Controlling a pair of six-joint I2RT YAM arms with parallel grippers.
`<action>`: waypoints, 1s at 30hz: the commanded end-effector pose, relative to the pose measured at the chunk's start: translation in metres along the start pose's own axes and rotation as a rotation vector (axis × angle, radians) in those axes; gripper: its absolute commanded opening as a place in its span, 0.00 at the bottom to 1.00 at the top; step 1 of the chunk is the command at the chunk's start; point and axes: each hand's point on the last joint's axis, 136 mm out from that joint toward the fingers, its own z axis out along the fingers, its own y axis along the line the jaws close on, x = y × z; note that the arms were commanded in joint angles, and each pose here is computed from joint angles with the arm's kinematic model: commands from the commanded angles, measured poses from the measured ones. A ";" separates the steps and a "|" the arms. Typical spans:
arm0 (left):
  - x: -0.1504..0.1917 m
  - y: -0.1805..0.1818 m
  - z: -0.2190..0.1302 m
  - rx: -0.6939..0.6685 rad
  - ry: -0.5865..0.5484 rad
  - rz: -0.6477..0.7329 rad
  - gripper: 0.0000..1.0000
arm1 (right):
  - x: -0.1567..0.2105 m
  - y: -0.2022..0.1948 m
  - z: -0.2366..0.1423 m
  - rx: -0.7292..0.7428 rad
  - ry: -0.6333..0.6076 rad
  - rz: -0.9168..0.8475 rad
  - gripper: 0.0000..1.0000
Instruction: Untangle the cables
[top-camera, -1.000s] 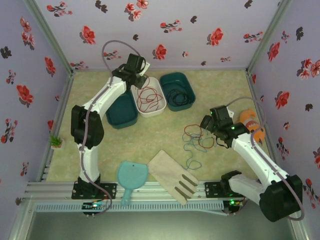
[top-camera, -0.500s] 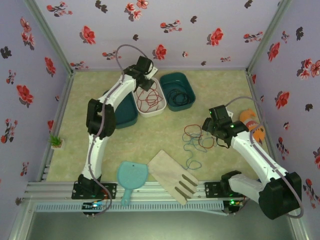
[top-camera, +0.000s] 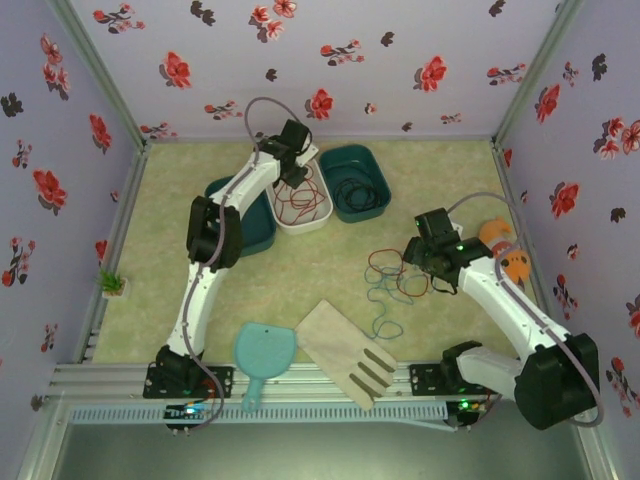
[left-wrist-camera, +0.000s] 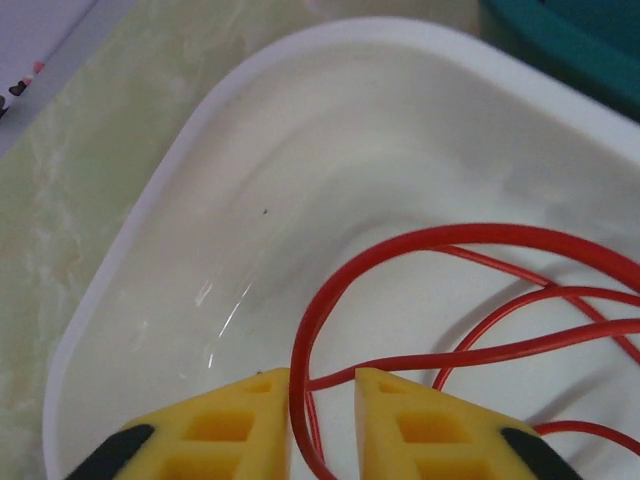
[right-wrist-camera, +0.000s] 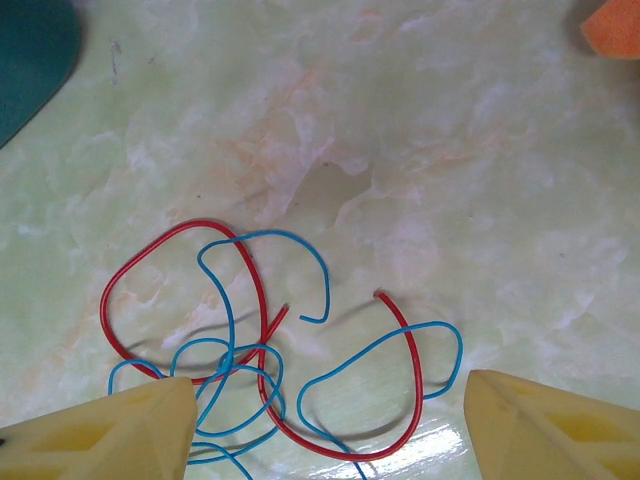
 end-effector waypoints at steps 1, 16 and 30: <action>-0.005 0.014 -0.011 -0.052 -0.003 0.021 0.32 | -0.007 0.006 -0.004 -0.012 0.003 -0.006 0.71; -0.039 0.052 -0.069 -0.172 -0.113 -0.027 0.56 | -0.012 0.012 -0.002 -0.019 0.003 -0.010 0.71; -0.022 0.016 -0.052 -0.016 -0.080 -0.103 0.51 | -0.009 0.008 0.000 -0.006 0.003 -0.004 0.71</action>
